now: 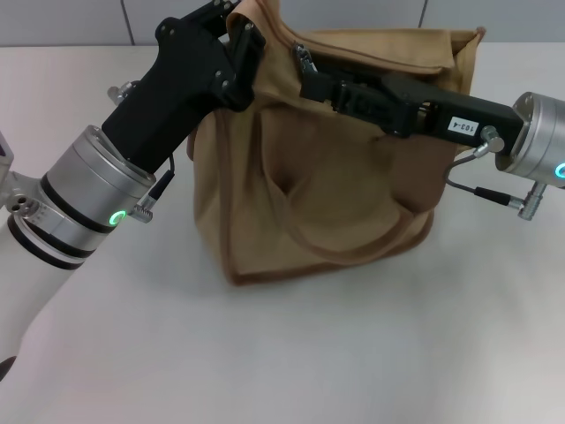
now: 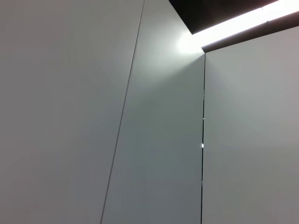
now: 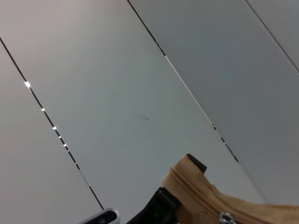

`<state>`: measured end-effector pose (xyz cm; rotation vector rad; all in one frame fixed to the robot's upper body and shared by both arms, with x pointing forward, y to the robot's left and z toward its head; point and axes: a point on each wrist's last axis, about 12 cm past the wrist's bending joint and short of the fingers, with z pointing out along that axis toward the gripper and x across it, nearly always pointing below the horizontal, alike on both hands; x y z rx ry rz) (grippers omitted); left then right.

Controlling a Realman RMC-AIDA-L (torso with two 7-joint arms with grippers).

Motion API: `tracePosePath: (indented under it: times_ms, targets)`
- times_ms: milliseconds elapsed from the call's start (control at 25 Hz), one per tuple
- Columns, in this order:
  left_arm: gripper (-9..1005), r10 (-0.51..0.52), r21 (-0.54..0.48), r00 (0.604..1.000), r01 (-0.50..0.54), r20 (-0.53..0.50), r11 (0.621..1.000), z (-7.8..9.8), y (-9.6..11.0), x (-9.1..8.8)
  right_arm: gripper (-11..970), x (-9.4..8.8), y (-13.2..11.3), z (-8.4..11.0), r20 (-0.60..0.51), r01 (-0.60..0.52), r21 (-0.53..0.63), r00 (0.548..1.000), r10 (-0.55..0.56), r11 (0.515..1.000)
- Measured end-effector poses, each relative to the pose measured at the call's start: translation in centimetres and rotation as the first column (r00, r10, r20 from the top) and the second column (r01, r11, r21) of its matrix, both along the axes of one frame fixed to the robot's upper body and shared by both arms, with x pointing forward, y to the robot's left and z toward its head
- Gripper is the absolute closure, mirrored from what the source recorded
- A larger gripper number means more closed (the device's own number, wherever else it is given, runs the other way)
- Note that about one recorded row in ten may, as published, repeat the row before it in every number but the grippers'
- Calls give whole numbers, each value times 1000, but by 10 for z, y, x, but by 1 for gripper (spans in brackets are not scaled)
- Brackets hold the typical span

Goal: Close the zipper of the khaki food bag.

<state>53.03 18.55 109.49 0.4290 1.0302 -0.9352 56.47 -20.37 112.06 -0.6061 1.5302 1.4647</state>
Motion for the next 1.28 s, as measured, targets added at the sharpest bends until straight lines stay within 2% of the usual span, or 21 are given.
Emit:
tracePosePath:
  times_ms: [120,240,480,1080,1280]
  targets:
    - [881,0,0,1000,0,0,1000,0,0,0,538,0,1,0,0,-3,2,1000,3,1000]
    - [881,-1,-1,1000,1,0,1000,0,0,0,587,1,2,0,2,-2,4,1000,2,1000]
    - [880,0,-2,1000,0,-2,1000,0,0,-1,684,-2,6,-1,76,-13,-20,997,15,1000]
    - [878,5,-2,1000,-5,-6,1000,-2,2,-2,956,-4,-3,-4,59,29,4,998,-29,1000]
    - [877,13,-4,1000,-13,-8,1000,-3,3,-3,956,-8,-10,-7,31,43,4,999,-43,999]
